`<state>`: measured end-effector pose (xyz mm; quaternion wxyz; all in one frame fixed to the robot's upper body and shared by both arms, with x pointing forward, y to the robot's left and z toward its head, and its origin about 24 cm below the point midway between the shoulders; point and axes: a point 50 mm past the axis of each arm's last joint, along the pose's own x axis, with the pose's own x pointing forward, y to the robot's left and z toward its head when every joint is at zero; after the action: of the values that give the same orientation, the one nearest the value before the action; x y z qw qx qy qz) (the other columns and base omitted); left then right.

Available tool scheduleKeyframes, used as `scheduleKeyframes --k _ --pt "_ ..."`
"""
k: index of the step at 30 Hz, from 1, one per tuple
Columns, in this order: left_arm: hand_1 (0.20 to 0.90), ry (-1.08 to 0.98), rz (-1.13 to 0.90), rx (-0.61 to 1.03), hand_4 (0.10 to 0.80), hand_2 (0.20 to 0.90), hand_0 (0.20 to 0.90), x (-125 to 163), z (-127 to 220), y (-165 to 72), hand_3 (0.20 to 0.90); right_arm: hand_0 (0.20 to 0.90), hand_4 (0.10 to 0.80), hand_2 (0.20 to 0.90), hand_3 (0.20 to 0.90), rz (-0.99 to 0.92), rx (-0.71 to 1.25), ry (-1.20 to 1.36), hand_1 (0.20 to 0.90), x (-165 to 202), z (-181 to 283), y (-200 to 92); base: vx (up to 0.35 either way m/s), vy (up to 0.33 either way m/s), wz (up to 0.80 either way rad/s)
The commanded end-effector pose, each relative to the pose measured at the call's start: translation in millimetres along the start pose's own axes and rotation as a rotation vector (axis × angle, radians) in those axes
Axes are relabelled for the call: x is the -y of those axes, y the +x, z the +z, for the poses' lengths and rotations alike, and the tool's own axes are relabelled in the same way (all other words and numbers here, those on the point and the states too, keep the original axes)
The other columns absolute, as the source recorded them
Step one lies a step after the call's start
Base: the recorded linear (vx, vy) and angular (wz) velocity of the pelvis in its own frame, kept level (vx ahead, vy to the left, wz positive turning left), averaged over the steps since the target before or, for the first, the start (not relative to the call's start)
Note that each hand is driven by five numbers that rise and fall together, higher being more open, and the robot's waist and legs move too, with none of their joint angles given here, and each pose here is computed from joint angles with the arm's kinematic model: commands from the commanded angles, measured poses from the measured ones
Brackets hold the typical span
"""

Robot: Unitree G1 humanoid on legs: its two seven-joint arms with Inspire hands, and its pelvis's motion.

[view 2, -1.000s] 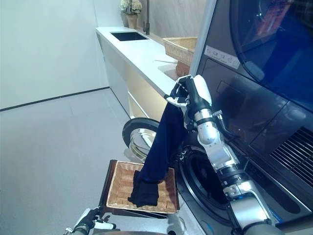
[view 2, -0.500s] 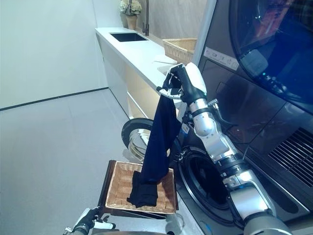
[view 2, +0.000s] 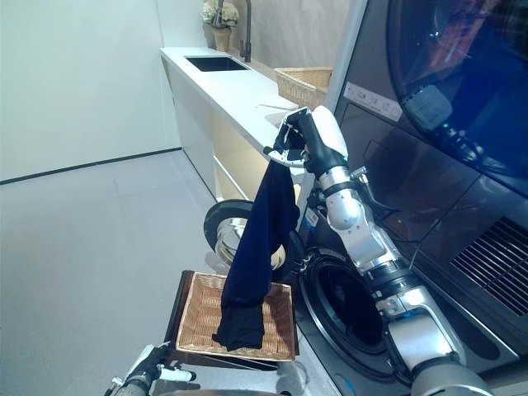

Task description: Pick up the clothes and place them into the washing machine

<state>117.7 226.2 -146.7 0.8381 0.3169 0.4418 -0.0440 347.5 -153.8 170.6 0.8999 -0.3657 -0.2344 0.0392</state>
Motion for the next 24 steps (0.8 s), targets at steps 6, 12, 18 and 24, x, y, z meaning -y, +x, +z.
scheduleKeyframes --k 6,12,18,24 --pt "0.900 0.042 0.229 0.507 0.800 0.900 0.900 -69.8 135.7 11.5 0.900 0.200 0.300 0.200 0.200 -0.142 0.335 -0.013 0.200 56.1 81.0 44.8 -0.007 0.002 -0.03" --pt "0.900 0.073 0.317 0.632 0.800 0.900 0.900 -100.0 176.6 3.8 0.900 0.200 0.300 0.200 0.200 -0.115 0.350 0.007 0.200 51.8 86.8 44.7 -0.013 0.000 -0.03" --pt "0.900 0.077 0.360 0.690 0.800 0.900 0.900 -113.3 199.4 -1.5 0.900 0.200 0.300 0.200 0.200 -0.089 0.366 0.042 0.200 47.0 89.0 38.9 -0.006 0.000 -0.06" --pt "0.900 0.058 0.378 0.694 0.800 0.900 0.900 -117.9 206.3 -1.8 0.900 0.200 0.300 0.200 0.200 -0.085 0.388 0.054 0.200 48.7 93.1 36.2 0.000 0.000 0.00"
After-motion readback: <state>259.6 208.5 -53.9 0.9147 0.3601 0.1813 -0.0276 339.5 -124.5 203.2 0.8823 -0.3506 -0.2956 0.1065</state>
